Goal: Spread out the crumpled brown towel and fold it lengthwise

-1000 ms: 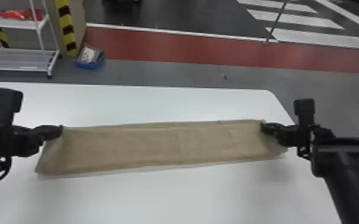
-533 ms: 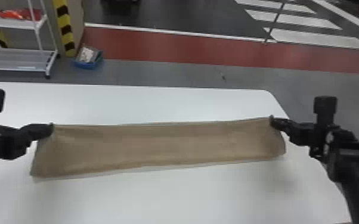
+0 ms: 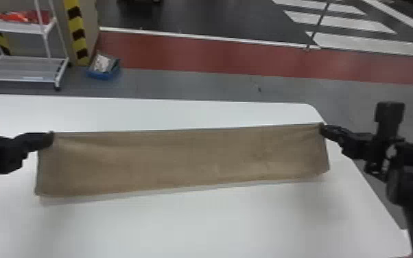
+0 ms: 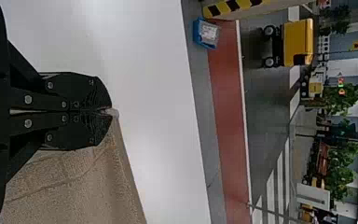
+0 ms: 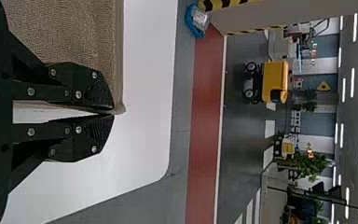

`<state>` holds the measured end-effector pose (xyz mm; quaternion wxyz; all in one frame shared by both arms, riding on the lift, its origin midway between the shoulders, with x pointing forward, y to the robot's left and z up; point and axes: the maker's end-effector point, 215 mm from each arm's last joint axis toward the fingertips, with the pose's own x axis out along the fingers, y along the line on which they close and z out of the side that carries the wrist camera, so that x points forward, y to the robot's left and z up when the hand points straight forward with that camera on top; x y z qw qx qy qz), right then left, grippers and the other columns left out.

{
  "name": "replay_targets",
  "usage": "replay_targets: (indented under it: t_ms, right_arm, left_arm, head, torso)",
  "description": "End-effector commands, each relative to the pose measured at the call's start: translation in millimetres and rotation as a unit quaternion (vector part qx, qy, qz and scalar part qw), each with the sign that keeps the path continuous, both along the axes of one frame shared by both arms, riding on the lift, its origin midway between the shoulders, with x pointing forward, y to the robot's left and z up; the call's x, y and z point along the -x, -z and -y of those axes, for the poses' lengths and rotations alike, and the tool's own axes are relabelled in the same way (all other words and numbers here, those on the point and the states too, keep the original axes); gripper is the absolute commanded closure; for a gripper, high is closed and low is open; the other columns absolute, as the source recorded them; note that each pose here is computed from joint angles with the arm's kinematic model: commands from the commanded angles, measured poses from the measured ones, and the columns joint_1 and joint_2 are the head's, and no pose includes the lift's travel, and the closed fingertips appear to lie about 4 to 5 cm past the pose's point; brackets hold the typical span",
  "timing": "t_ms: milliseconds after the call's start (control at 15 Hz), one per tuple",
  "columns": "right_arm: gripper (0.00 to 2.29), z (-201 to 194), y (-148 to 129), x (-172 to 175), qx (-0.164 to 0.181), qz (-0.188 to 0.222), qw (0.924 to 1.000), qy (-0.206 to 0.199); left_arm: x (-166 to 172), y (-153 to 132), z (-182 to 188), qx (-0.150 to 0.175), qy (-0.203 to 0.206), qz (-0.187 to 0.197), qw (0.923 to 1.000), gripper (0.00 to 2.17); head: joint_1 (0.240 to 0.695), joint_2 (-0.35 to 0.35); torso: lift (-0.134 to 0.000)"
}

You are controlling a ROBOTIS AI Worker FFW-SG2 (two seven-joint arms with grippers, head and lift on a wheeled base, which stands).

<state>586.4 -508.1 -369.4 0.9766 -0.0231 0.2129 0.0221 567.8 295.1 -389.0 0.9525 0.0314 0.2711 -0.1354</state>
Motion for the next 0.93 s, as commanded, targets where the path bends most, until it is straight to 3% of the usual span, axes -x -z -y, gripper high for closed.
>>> replay_targets:
  t_ms: [0,267,333,400,467,533,600,867]
  right_arm:
    - [1.0,-6,-4,-13,-0.001,0.002,1.0,-0.004]
    - [0.99,-20,20,-24,0.01,-0.015,0.9997,-0.015]
    - [0.93,-22,23,-25,0.016,-0.015,0.9996,-0.018]
    - [0.79,-23,28,-27,0.024,-0.015,0.9994,-0.019]
    - [0.4,-24,33,-29,0.032,-0.023,0.999,-0.02]
    - [0.06,-22,37,-29,0.042,-0.028,0.9986,-0.017]
    - [0.0,-22,38,-29,0.049,-0.029,0.9982,-0.016]
    - [0.06,-8,27,-23,0.056,-0.009,0.9984,0.004]
  left_arm:
    - [-14,2,7,-0.005,0.004,-0.002,1.0,1.35]
    - [-32,25,32,-0.048,0.024,-0.003,0.9986,1.32]
    - [-36,29,37,-0.061,0.026,0.0,0.9978,1.13]
    - [-41,27,45,-0.066,0.034,0.017,0.9971,1.1]
    - [-43,27,50,-0.069,0.039,0.025,0.9966,0.78]
    - [-43,28,51,-0.071,0.04,0.025,0.9964,0.19]
    - [-46,26,49,-0.08,0.035,0.032,0.9956,0.0]
    - [-51,8,37,-0.098,0.015,0.066,0.9929,0.01]
  head:
    - [0.695,-0.201]
    - [0.695,-0.196]
    - [0.695,-0.197]
    - [0.695,-0.197]
    - [0.695,-0.199]
    - [0.695,-0.204]
    - [0.695,-0.207]
    - [0.695,-0.212]
  torso:
    - [-0.123]
    - [-0.123]
    - [-0.123]
    - [-0.123]
    - [-0.123]
    - [-0.123]
    - [-0.123]
    - [-0.123]
